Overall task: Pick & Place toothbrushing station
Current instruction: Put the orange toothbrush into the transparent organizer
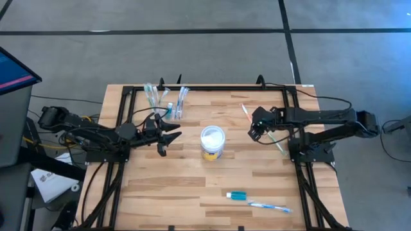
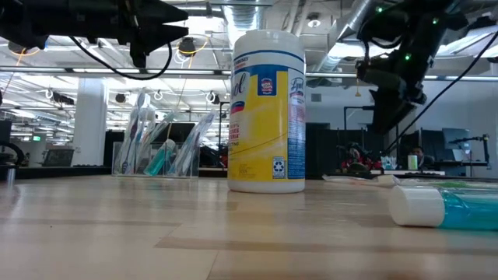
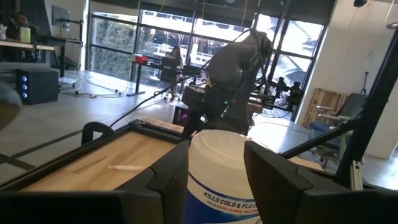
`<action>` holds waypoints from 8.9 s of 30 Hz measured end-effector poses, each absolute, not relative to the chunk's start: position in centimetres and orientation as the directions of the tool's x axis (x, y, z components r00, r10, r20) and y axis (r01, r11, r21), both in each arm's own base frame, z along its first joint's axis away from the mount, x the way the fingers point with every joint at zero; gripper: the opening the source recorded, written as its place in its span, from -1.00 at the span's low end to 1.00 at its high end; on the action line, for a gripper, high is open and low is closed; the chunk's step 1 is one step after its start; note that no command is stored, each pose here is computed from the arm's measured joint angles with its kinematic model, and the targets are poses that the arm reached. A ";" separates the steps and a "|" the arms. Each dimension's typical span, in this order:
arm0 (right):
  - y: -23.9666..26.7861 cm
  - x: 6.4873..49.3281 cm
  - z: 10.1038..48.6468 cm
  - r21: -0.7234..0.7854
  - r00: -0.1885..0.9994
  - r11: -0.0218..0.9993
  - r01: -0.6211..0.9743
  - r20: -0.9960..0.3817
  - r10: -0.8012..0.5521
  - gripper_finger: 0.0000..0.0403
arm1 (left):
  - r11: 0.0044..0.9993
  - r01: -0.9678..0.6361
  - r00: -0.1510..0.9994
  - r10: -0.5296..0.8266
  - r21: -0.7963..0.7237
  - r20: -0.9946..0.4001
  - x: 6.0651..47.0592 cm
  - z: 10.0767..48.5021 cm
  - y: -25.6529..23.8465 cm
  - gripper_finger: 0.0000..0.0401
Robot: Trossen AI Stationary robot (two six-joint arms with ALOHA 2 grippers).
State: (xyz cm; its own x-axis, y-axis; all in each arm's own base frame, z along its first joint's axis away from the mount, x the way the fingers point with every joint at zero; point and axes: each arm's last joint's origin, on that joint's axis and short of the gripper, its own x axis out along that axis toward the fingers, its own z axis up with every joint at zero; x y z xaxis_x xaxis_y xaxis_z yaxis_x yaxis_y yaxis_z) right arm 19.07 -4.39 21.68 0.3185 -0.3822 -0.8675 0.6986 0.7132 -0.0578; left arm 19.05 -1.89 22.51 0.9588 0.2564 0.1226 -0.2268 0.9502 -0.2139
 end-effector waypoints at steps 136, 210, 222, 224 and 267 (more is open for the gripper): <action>8.1 30.3 32.0 -0.926 0.545 0.249 -0.284 -0.370 -0.753 -1.00 | 0.768 0.023 0.986 0.090 -0.640 0.143 19.1 22.7 -2.3 -0.26; 11.5 32.1 31.3 -0.929 0.663 0.125 -0.349 -0.339 -0.668 -1.00 | 0.369 0.222 0.927 -0.365 -0.902 0.079 27.8 24.3 -2.0 -0.53; 11.5 32.0 31.4 -0.931 0.664 0.126 -0.342 -0.334 -0.669 -1.00 | 0.374 0.201 0.928 -0.369 -0.905 0.054 27.8 23.9 -2.0 -0.80; 11.5 32.0 31.4 -0.931 0.664 0.126 -0.341 -0.334 -0.669 -1.00 | 0.390 0.195 0.928 -0.370 -0.900 0.041 27.8 23.8 -2.0 -0.86; 10.9 31.0 32.7 -0.970 0.614 0.189 -0.156 -0.245 -0.750 -0.13 | 0.587 0.170 0.958 -0.287 -0.792 -0.007 27.8 23.5 -1.8 -0.96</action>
State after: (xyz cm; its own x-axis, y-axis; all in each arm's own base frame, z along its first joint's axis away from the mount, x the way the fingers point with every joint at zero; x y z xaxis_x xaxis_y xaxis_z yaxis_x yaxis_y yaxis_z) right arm 31.02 10.92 32.66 0.6140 -0.7505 -0.2446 -0.1556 0.1887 -0.9696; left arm 27.82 -1.78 23.46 0.9580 -0.2868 -0.0066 0.1702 0.5867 -0.7917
